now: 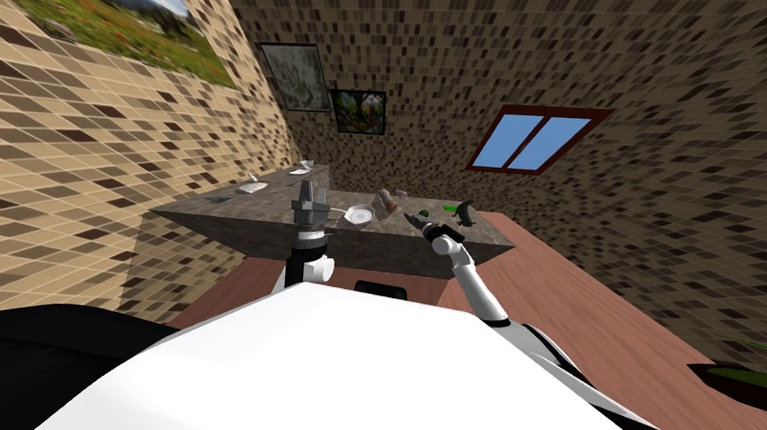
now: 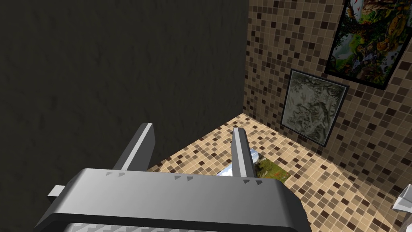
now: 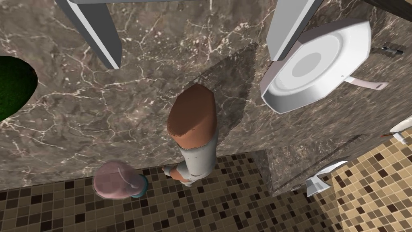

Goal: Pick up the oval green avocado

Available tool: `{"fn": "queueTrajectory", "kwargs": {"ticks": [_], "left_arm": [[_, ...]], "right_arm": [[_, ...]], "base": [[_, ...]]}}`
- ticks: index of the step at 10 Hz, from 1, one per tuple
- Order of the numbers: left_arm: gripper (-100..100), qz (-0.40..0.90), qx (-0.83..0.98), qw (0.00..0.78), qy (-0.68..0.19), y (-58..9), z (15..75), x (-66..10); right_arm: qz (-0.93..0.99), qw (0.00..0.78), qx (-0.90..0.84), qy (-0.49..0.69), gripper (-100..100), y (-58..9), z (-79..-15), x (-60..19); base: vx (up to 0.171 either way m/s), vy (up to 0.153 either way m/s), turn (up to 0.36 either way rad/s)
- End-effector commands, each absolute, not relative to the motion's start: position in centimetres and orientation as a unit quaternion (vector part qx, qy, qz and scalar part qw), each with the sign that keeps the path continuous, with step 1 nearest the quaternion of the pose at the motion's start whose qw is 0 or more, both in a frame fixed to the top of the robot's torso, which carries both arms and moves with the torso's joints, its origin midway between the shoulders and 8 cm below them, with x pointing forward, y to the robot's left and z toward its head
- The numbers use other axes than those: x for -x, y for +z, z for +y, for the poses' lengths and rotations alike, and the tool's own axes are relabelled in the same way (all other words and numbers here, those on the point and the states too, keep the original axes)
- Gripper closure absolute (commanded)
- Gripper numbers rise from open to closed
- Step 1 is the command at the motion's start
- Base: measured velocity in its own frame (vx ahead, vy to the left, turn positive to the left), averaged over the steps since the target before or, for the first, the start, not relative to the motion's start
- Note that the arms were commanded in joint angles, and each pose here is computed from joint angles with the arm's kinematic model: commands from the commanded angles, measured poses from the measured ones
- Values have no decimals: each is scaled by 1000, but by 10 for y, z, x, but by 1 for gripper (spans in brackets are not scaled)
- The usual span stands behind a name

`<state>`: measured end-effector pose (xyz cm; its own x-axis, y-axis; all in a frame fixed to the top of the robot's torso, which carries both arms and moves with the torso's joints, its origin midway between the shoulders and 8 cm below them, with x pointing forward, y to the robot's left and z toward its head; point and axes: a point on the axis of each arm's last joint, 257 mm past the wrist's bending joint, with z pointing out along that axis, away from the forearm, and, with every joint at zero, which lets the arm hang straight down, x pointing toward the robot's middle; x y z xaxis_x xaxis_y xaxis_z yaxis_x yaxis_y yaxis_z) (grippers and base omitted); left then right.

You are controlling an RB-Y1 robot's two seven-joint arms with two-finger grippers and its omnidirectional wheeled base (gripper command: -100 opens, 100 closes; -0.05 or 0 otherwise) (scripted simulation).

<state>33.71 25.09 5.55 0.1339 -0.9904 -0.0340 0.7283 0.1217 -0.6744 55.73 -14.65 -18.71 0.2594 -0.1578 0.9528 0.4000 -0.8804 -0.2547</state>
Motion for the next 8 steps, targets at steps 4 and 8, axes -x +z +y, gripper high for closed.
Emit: {"fn": "queueTrajectory", "kwargs": {"ticks": [4,8], "left_arm": [[0,250,262,706,-609,55,251,-337],[0,250,262,706,-609,55,251,-337]], "right_arm": [[-31,272,796,-539,-100,-210,-150,-569],[15,299,811,-503,-100,-220,-154,-573]], "base": [[29,-4,-25],[32,-11,-20]]}}
